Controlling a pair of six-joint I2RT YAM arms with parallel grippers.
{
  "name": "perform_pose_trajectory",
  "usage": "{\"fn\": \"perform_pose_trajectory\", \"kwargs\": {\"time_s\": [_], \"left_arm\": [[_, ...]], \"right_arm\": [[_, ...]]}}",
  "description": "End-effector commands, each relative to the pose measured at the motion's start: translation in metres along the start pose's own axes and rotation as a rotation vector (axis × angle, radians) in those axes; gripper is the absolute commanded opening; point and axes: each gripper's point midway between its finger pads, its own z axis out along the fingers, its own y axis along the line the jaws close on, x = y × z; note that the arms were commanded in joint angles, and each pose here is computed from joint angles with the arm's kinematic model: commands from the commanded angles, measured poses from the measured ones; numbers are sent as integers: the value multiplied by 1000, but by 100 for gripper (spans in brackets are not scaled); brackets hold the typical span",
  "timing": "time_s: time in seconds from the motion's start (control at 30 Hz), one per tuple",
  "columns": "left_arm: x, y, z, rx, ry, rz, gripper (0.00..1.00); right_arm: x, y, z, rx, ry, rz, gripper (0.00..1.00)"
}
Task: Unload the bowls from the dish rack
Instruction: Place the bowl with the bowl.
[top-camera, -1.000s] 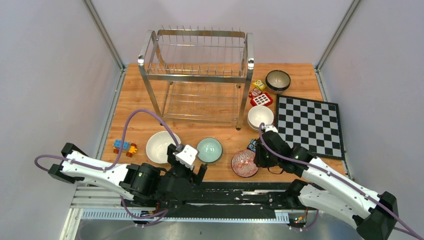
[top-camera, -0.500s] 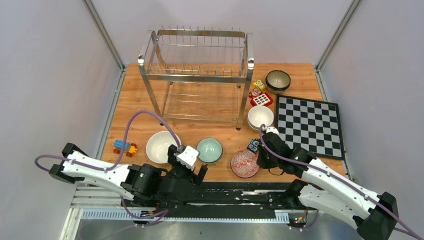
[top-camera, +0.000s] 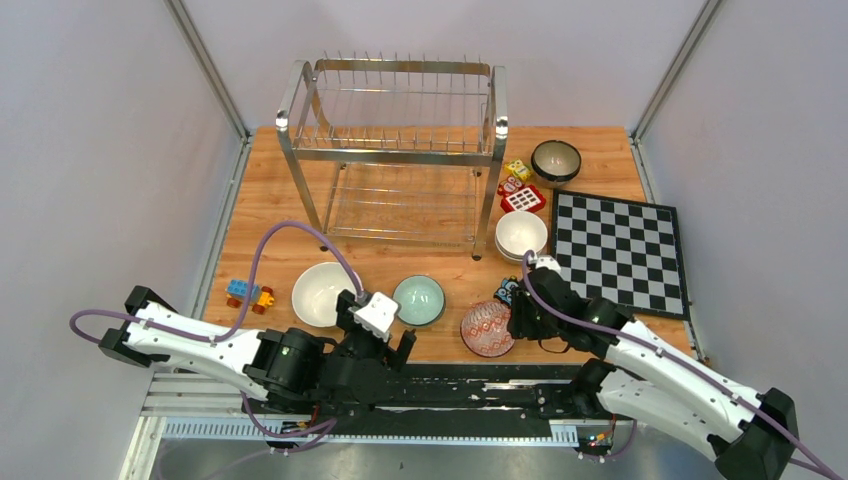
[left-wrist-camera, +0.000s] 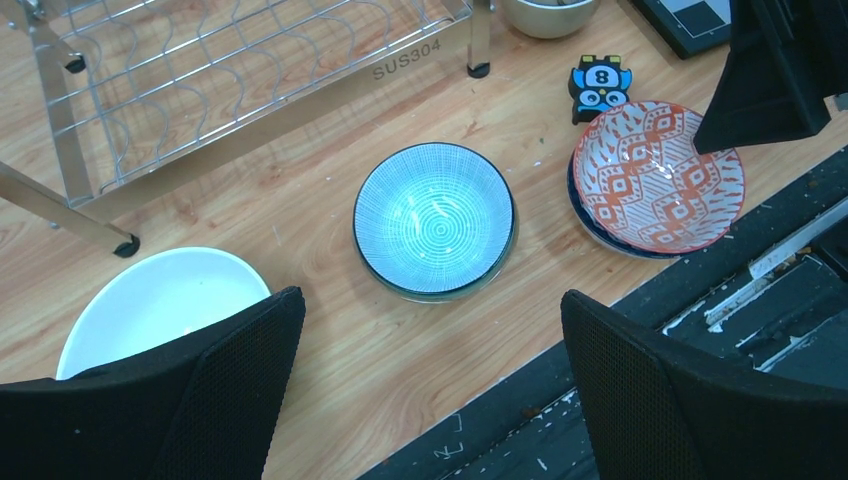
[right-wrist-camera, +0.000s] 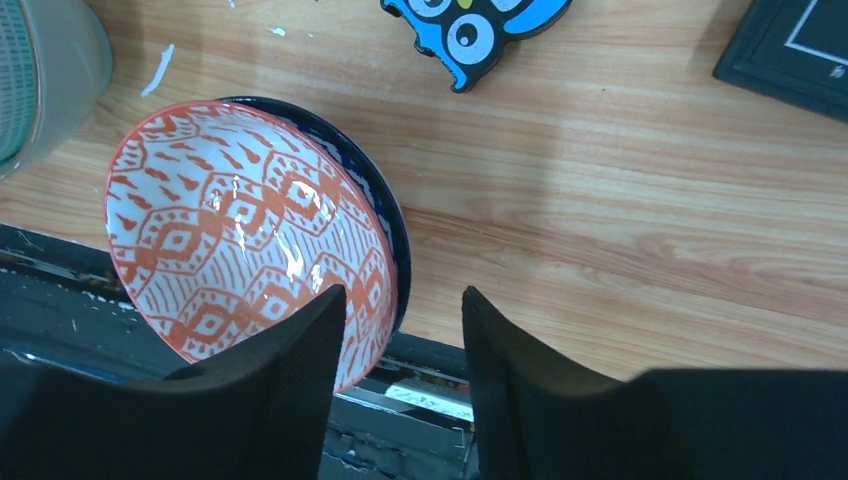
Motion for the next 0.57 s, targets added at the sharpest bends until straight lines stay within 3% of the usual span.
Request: {"fn": "perform_pose_trajectory", "kwargs": {"time_s": [0.0, 0.17, 0.3, 0.53], "left_arm": [[-7, 6, 3, -55, -45, -80, 100], [-21, 15, 5, -166, -115, -206, 100], [-26, 13, 7, -242, -119, -228, 100], [-24, -8, 13, -308, -65, -103, 100]], "right_arm": [[-15, -5, -21, 28, -42, 22, 56], [-46, 0, -49, -14, -190, 13, 61], [-62, 0, -67, -45, -295, 17, 63], [-77, 2, -86, -84, -395, 23, 63]]}}
